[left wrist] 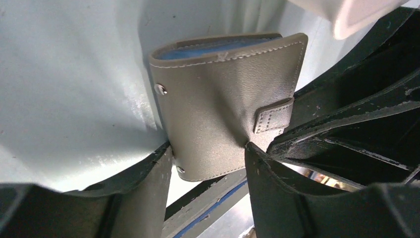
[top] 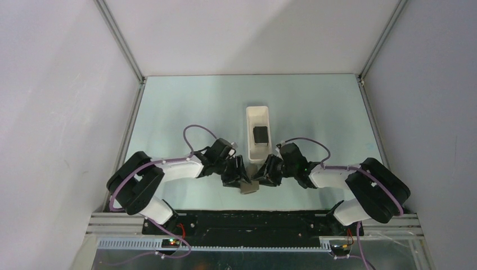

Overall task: Put the credit cards into the card holder
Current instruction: Open the card holder at the center of the board.

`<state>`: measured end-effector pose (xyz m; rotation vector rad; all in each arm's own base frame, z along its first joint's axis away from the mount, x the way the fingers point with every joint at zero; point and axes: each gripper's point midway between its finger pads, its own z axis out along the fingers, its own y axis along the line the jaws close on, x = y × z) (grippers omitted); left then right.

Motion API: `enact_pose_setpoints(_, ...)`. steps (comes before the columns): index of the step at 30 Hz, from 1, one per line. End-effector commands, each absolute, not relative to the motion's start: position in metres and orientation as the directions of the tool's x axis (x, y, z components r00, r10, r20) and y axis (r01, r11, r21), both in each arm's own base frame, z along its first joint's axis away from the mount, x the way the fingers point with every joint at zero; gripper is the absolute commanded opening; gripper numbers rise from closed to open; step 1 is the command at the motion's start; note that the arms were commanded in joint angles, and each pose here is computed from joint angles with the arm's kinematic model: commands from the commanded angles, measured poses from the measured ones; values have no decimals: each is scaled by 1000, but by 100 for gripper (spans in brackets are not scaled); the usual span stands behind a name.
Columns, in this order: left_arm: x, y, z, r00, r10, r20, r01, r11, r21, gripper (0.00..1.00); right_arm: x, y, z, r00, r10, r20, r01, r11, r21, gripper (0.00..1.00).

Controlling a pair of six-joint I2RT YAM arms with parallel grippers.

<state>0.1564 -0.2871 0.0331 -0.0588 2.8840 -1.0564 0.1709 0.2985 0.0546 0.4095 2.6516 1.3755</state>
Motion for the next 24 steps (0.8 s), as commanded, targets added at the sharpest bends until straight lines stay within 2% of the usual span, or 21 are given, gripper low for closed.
enact_pose_setpoints(1,172,-315,69,-987,-127,-98,-3,624,-781,56,171,309,60,-966,258,-21,126,540,832,39)
enact_pose_setpoints(2,172,-315,69,-986,-132,-101,-3,622,-783,55,171,310,59,-966,256,-23,123,539,833,38)
enact_pose_setpoints(4,173,-315,72,-985,-136,-108,2,614,-789,52,171,313,59,-969,247,-28,112,533,838,30)
enact_pose_setpoints(5,173,-315,74,-984,-135,-115,8,611,-792,52,171,314,58,-970,241,-28,108,530,841,17)
enact_pose_setpoints(7,174,-314,80,-981,-139,-137,26,601,-799,52,170,317,63,-974,225,-35,89,518,851,1)
enact_pose_setpoints(11,178,-310,100,-965,-158,-211,83,579,-811,55,168,320,84,-979,184,-92,10,493,870,0)
enact_pose_setpoints(15,185,-291,121,-922,-218,-320,132,600,-789,68,166,313,122,-963,160,-218,-120,468,875,0)
enact_pose_setpoints(18,190,-276,152,-870,-285,-403,187,564,-804,81,160,300,151,-940,154,-306,-210,445,871,0)
enact_pose_setpoints(20,190,-271,176,-841,-307,-444,241,523,-817,85,154,293,163,-934,141,-329,-244,424,872,0)
enact_pose_setpoints(24,183,-272,223,-802,-291,-521,382,421,-823,85,143,282,181,-936,111,-334,-272,372,887,0)
